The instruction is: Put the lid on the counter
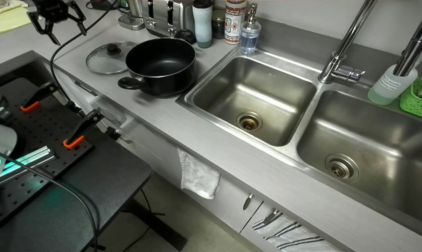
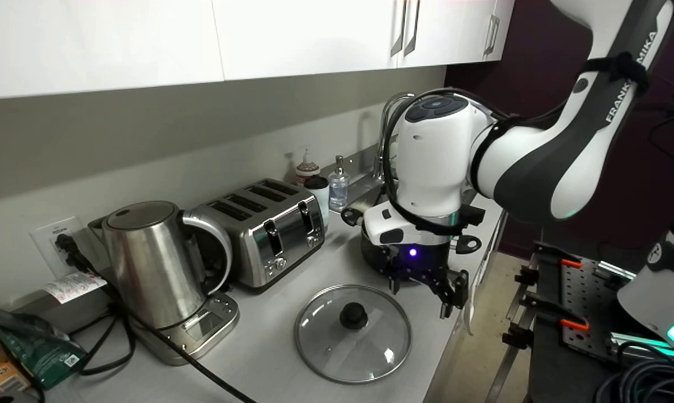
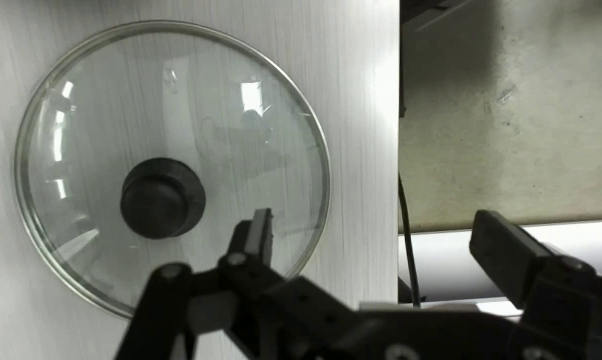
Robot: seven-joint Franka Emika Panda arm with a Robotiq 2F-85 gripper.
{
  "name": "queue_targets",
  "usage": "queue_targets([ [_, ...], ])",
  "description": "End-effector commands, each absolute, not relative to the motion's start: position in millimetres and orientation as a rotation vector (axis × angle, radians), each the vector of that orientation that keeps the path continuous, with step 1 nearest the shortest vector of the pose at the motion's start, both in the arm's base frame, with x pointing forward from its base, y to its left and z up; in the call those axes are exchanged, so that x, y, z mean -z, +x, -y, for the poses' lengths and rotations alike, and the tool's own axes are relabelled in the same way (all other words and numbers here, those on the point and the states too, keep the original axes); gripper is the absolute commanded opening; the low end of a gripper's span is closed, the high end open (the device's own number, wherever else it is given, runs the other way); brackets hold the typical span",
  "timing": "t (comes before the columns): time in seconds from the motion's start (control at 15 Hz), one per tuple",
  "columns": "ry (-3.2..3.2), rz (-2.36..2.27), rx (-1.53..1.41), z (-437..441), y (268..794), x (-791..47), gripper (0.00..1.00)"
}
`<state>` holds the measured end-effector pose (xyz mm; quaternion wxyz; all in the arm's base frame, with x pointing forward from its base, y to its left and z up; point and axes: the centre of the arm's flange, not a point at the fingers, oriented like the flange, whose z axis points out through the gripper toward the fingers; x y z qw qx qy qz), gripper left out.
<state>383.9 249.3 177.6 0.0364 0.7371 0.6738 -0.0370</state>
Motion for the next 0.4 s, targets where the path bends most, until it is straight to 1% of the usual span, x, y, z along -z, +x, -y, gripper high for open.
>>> queue_targets([
  [0.0,2.254,-2.087,0.188,-237.3,362.5,-205.0,1.0],
  [0.13,2.251,-2.094,0.198,-235.1,357.1,-208.7,1.0],
  [0.2,2.263,-2.08,0.178,-244.5,368.7,-187.7,1.0],
  [0.33,2.26,-2.081,0.181,-242.1,365.5,-192.0,1.0],
])
